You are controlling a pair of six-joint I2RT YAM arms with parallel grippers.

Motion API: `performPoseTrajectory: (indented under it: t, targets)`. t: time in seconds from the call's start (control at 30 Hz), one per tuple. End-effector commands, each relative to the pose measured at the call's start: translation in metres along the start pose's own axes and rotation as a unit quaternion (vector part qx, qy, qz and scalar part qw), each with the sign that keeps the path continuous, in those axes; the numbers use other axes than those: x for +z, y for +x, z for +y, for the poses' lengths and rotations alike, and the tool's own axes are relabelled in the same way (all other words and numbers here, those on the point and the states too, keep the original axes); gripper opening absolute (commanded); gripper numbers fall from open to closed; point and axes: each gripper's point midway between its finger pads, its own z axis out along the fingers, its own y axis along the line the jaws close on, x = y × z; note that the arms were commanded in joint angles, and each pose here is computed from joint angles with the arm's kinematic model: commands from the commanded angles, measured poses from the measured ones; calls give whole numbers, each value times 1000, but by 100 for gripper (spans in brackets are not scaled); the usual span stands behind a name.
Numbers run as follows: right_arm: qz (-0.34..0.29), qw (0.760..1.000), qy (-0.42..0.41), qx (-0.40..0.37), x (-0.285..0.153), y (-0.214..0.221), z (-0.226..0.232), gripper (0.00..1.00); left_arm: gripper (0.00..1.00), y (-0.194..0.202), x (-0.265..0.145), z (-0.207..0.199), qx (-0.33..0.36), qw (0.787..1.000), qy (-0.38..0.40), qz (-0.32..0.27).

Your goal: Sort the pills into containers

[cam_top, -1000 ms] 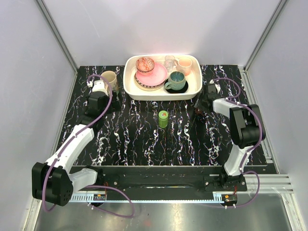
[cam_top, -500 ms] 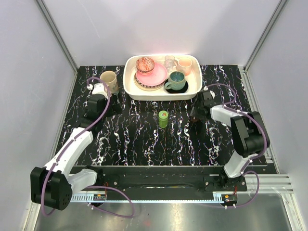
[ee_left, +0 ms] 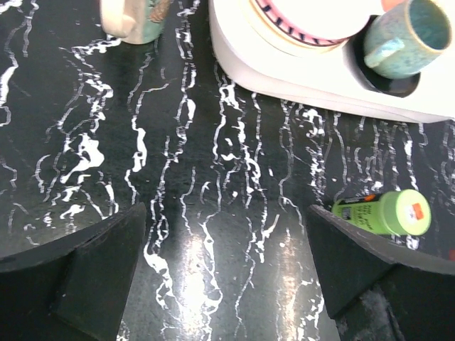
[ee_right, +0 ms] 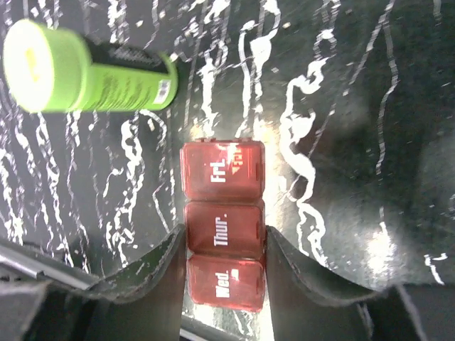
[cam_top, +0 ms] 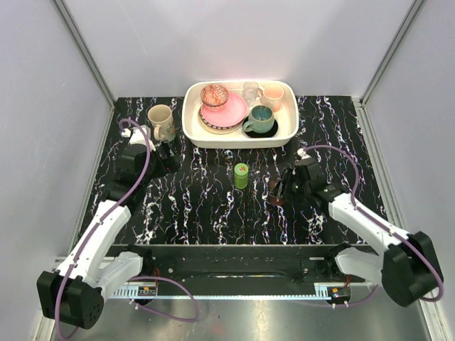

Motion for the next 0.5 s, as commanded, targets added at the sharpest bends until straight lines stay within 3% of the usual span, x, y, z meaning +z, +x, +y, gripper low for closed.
performPoseTrajectory:
  t: [0.0, 0.23, 0.47]
  targets:
    - [30, 999, -28, -16, -21, 29, 14, 24, 99, 5, -10, -20, -23, 998, 59, 10]
    - [60, 991, -52, -106, -33, 61, 26, 23, 99, 26, -18, -25, -30, 995, 89, 29]
    - [87, 975, -88, -183, -28, 91, 65, 24, 99, 33, -26, -31, -38, 992, 116, 34]
